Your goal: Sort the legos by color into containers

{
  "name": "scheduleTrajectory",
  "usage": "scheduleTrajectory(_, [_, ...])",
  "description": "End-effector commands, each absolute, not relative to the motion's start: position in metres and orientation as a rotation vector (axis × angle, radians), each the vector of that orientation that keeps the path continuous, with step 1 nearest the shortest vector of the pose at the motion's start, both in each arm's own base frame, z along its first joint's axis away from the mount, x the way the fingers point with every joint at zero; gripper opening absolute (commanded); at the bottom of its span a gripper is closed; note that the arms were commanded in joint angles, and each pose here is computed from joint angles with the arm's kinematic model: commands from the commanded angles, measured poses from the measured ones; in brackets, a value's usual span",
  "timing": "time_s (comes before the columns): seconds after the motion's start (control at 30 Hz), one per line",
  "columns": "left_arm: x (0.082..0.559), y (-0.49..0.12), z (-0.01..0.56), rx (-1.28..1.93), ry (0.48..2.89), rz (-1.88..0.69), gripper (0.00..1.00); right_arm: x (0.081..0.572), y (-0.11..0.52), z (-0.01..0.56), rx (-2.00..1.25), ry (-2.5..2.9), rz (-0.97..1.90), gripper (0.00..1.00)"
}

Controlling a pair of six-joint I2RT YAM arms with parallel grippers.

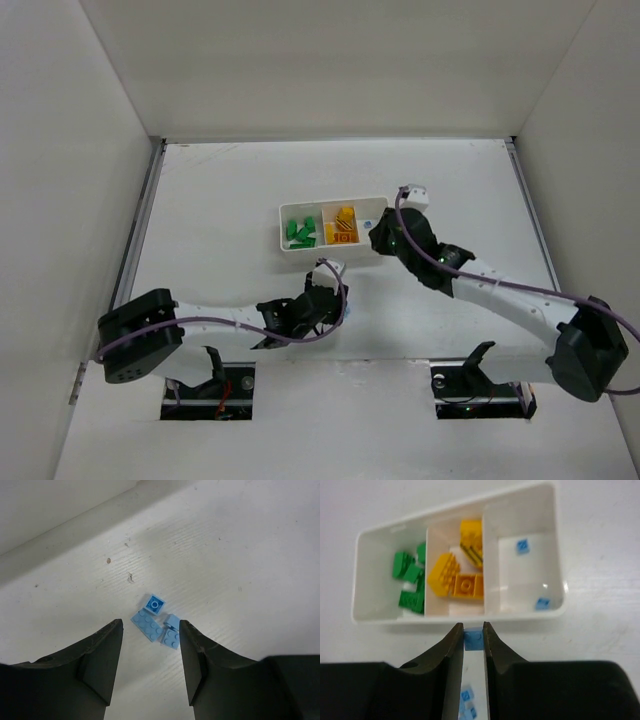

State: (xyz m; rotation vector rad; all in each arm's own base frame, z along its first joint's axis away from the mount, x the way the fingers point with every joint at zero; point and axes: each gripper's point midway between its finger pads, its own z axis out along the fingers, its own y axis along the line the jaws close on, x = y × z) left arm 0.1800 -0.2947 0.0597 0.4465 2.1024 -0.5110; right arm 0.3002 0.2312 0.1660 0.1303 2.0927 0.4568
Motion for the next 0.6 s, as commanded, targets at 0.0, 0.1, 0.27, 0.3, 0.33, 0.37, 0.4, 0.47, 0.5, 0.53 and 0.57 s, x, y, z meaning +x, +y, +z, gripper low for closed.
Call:
scheduleTrajectory(0.0, [0.191, -0.311, 0.076, 0.427, 2.049, -0.551, 0.45, 0.338, 0.223, 0.187, 0.109, 2.025, 0.407, 0.24])
scheduleTrajectory(0.1, [0.193, -0.315, 0.073, 0.442, 2.054, -0.536, 0.45, 0.359, 0.222, 0.184, 0.112, 2.018, 0.374, 0.24])
scheduleTrajectory(0.27, [0.195, -0.320, 0.066, 0.462, 2.062, -0.517, 0.45, 0.376, 0.220, 0.187, 0.131, 1.998, 0.364, 0.46])
scheduleTrajectory(0.3, [0.195, -0.321, 0.065, 0.465, 2.064, -0.514, 0.44, 0.376, 0.221, 0.191, 0.134, 1.985, 0.373, 0.49])
scheduleTrajectory(0.33, [0.196, -0.322, 0.064, 0.473, 2.063, -0.516, 0.44, 0.376, 0.221, 0.195, 0.137, 1.972, 0.381, 0.52])
scheduleTrajectory(0.37, [0.196, -0.323, 0.063, 0.480, 2.063, -0.513, 0.43, 0.375, 0.220, 0.197, 0.138, 1.966, 0.387, 0.52])
scheduleTrajectory(0.4, [0.197, -0.323, 0.062, 0.482, 2.064, -0.511, 0.43, 0.372, 0.221, 0.198, 0.133, 1.965, 0.394, 0.52])
scheduleTrajectory(0.47, [0.199, -0.323, 0.060, 0.485, 2.068, -0.503, 0.42, 0.368, 0.220, 0.198, 0.126, 1.966, 0.404, 0.52])
scheduleTrajectory(0.5, [0.198, -0.324, 0.058, 0.492, 2.071, -0.503, 0.42, 0.366, 0.219, 0.196, 0.124, 1.967, 0.407, 0.52])
scheduleTrajectory(0.53, [0.198, -0.325, 0.057, 0.496, 2.077, -0.501, 0.41, 0.362, 0.221, 0.195, 0.119, 1.967, 0.414, 0.52])
scheduleTrajectory(0.57, [0.199, -0.325, 0.055, 0.500, 2.080, -0.499, 0.41, 0.359, 0.221, 0.194, 0.116, 1.968, 0.420, 0.52])
